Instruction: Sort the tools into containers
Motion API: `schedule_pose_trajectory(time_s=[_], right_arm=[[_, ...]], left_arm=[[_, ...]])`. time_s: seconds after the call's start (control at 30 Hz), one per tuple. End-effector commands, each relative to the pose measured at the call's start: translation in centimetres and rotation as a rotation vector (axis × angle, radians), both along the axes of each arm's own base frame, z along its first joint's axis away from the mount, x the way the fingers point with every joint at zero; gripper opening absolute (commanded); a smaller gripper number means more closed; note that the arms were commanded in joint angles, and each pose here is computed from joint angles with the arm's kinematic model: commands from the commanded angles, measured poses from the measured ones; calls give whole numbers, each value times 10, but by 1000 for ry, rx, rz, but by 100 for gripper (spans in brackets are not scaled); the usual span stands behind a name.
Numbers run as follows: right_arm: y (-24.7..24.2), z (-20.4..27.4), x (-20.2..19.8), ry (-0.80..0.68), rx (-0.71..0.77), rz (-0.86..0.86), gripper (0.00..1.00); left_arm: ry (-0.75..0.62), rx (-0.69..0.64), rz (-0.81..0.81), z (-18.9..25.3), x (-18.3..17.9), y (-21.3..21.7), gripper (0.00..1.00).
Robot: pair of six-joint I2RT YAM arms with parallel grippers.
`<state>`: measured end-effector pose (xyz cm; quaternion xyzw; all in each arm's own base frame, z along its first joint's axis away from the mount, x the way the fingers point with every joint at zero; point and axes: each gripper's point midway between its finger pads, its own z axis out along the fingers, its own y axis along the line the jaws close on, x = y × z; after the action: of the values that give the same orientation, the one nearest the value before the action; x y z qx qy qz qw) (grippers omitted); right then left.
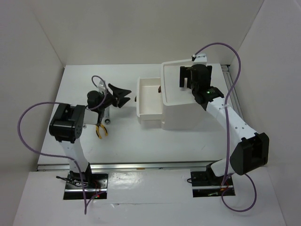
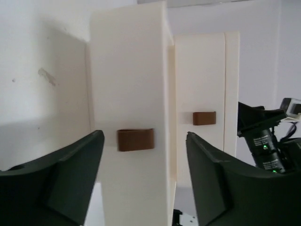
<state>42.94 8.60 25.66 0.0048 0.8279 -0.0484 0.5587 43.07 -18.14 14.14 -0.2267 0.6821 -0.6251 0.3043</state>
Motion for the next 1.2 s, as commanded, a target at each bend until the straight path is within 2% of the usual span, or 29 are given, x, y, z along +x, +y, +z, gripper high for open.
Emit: schedule_pose_trajectory(time_s=[0.0, 0.03, 0.07, 0.1, 0.17, 0.2, 0.23, 0.33, 0.37, 0.47, 0.57, 0.63, 0.7, 0.97, 1.0, 1.17], right_arm=[[19, -112, -43, 381, 15, 58, 100], [24, -109, -42, 372, 16, 68, 100], [24, -109, -42, 372, 16, 68, 100], [24, -109, -42, 372, 16, 68, 100], [24, -109, -42, 372, 16, 68, 100], [23, -109, -42, 373, 8, 73, 100], [23, -105, -42, 364, 11, 73, 100], [26, -102, -41, 359, 21, 84, 100], [26, -102, -41, 359, 21, 84, 100], [27, -99, -42, 352, 29, 92, 100], [30, -99, -45, 358, 41, 111, 100], [34, -98, -44, 354, 54, 128, 100], [36, -98, -45, 348, 63, 139, 100], [41, -102, -46, 359, 58, 149, 100], [41, -102, -46, 359, 58, 149, 100], [40, -103, -48, 363, 44, 142, 100]], left_arm=[[-197, 194, 18, 67, 8, 0, 86], [-207, 310, 46, 66, 12, 7, 96], [-216, 380, 86, 84, 10, 12, 100], [-66, 534, 167, 66, 15, 26, 100], [61, 669, 233, 58, 12, 45, 100], [120, 734, 324, 71, 18, 64, 100], [309, 825, 279, 35, -6, 75, 100], [424, 937, 330, 18, -19, 106, 100], [436, 974, 300, 9, -22, 114, 97], [468, 1009, 260, -4, -19, 137, 93], [436, 1060, 242, 0, -12, 145, 93], [502, 1142, 240, -15, -11, 162, 96], [485, 1151, 268, -8, 8, 178, 96], [512, 1174, 267, -41, 66, 187, 96], [556, 1173, 249, -60, 67, 187, 96], [596, 1173, 215, -92, 78, 186, 94]])
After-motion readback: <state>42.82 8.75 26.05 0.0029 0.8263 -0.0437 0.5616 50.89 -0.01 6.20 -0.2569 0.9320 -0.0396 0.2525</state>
